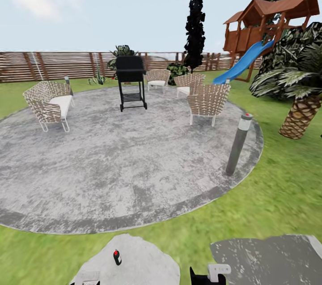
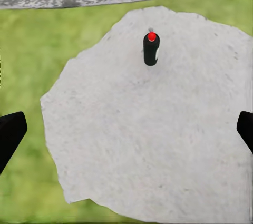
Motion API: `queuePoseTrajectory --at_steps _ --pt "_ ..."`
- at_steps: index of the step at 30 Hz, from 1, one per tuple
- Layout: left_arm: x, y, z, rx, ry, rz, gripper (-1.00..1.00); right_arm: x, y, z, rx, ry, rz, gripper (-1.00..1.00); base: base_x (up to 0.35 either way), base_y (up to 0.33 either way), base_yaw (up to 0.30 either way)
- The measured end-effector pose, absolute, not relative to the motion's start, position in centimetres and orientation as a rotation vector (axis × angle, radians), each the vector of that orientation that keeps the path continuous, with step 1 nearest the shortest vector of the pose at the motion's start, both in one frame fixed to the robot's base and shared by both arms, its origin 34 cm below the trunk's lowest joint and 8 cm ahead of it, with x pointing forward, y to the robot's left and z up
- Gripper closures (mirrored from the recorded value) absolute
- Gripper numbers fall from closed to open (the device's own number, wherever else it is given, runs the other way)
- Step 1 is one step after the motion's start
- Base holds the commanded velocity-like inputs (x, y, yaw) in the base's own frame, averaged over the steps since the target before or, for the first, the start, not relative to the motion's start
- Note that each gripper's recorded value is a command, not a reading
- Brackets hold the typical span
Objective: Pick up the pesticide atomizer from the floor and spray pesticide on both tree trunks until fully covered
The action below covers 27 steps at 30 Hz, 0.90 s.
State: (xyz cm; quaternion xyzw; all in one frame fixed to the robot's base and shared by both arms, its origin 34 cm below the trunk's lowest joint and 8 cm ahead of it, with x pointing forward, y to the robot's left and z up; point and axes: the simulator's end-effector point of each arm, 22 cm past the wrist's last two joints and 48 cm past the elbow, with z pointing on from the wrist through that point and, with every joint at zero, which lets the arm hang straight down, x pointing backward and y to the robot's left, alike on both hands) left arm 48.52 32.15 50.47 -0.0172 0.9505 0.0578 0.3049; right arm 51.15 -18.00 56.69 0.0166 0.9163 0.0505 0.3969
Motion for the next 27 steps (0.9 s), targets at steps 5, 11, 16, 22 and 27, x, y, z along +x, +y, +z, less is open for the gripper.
queuePoseTrajectory --at_steps 5,11,16,22,27 --pt "48.38 32.16 50.34 -0.046 2.520 0.154 -1.00 51.04 -18.00 56.54 0.042 2.326 0.128 -1.00 0.189 -0.270 0.258" --pt "48.24 32.06 50.17 -0.045 2.524 0.152 -1.00 50.90 -18.00 56.35 0.043 2.331 0.128 -1.00 0.208 -0.267 0.258" --pt "48.07 32.16 50.01 -0.046 2.530 0.154 -1.00 50.79 -18.00 56.18 0.043 2.335 0.128 -1.00 0.169 -0.058 0.251" --pt "48.02 32.16 49.94 -0.045 2.530 0.154 -1.00 50.75 -17.94 56.12 0.041 2.336 0.129 -1.00 0.126 0.048 0.072" --pt "48.09 31.79 49.93 -0.044 2.529 0.147 -1.00 50.80 -17.91 56.16 0.039 2.334 0.130 -1.00 0.016 0.009 0.003"
